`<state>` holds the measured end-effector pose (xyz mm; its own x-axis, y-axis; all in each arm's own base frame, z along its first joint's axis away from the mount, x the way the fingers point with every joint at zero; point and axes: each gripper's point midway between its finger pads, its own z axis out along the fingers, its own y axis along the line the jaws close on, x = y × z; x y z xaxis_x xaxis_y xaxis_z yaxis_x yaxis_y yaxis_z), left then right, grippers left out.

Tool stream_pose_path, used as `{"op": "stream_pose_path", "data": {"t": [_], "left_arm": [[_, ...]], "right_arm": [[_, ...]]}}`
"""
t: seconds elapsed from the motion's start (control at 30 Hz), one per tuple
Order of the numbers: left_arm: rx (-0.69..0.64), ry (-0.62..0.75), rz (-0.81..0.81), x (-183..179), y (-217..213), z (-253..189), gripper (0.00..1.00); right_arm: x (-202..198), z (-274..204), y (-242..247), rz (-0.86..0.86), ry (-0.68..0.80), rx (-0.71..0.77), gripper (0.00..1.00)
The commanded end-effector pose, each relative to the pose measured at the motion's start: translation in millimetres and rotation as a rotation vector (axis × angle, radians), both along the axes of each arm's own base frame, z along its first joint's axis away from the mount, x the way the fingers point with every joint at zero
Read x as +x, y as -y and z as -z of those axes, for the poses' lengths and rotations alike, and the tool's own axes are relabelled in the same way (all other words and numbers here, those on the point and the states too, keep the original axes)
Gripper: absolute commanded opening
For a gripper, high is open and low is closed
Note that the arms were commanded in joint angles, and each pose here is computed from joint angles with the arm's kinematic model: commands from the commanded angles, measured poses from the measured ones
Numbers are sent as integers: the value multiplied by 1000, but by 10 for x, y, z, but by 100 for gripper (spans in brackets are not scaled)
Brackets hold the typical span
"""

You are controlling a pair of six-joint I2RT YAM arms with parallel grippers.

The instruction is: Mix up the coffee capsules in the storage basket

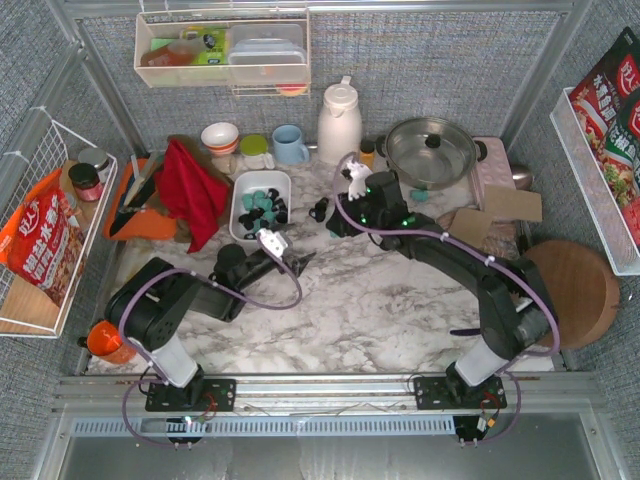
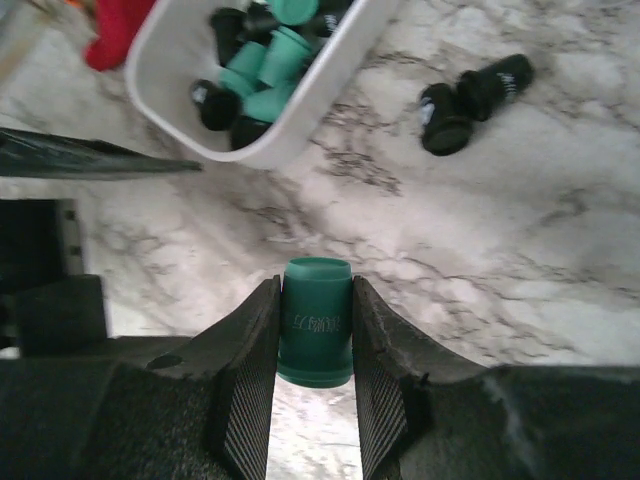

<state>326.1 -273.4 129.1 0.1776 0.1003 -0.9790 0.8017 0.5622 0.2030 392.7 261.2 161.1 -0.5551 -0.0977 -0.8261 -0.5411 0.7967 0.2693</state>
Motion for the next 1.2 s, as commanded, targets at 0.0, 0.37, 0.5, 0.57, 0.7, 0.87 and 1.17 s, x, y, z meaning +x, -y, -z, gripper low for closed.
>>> {"op": "stream_pose_path", "data": {"t": [0.0, 0.37, 0.5, 0.57, 0.7, 0.87, 1.17], "left_arm": [[-103, 302, 122, -210, 191, -579, 99], [-96, 344, 144, -286, 419, -612, 98], [-92, 348, 163, -303, 475, -605, 90], [-92, 348, 162, -298, 487, -603, 87], [-93, 351, 163, -296, 504, -611, 75], [-97, 358, 155, -302, 502, -647, 61], [-87, 318, 84, -219, 417, -591, 42]], "right_arm": [[-110, -525, -269, -50, 85, 293, 24], [-460, -458, -339, -90, 46, 414, 24], [-506, -472, -349, -95, 46, 424, 24], [-533, -484, -365, -103, 45, 425, 24], [-578, -488, -389, -115, 41, 421, 24], [-605, -460, -390, -118, 29, 405, 24], [-534, -438, -301, -81, 41, 325, 46]]}}
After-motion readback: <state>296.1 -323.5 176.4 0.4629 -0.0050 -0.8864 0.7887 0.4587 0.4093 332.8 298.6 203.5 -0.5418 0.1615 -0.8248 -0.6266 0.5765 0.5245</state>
